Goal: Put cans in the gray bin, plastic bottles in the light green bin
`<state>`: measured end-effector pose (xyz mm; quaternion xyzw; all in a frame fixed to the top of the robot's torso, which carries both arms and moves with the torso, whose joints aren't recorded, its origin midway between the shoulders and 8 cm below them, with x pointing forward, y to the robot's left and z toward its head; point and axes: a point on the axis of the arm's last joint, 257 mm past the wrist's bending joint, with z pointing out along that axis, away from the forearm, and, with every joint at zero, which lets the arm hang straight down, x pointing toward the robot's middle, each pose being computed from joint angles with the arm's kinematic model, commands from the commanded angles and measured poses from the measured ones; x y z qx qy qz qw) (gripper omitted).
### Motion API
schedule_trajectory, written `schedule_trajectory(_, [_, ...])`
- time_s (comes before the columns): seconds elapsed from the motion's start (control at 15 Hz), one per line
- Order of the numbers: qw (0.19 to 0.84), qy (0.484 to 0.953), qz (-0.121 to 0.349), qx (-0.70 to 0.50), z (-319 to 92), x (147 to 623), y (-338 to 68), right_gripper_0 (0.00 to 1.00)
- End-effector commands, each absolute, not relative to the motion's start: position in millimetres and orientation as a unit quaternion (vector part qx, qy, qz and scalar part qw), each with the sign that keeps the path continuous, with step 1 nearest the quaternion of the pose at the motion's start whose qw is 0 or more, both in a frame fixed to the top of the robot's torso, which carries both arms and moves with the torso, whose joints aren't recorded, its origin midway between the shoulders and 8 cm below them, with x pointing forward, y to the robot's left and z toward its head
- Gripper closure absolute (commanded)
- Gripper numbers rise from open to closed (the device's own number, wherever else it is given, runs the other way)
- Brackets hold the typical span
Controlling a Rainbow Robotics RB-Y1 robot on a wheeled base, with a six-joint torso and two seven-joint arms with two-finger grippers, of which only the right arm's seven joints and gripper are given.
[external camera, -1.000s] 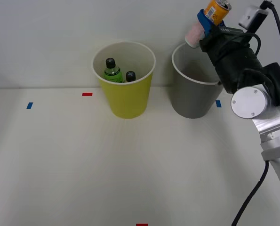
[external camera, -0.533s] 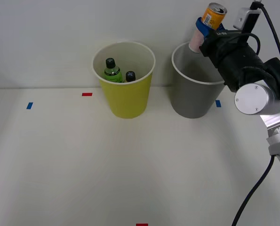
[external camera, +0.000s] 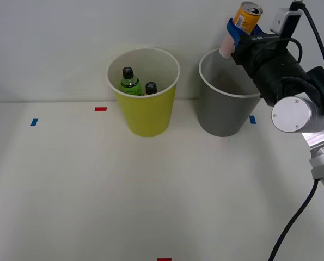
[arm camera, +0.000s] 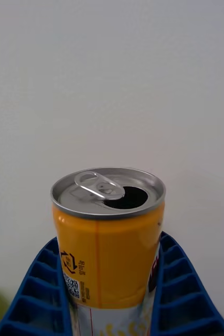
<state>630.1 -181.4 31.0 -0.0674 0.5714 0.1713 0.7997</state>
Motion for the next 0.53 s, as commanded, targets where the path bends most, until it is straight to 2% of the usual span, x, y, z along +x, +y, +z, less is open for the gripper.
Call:
schedule_trajectory(0.07, [0.801,0.570,0.170,-0.068,31.8,629.8,-182.0,0.00])
schedule_trajectory(0.53, [0.804,0.564,0.173,-0.069,38.2,626.8,-179.4,0.00])
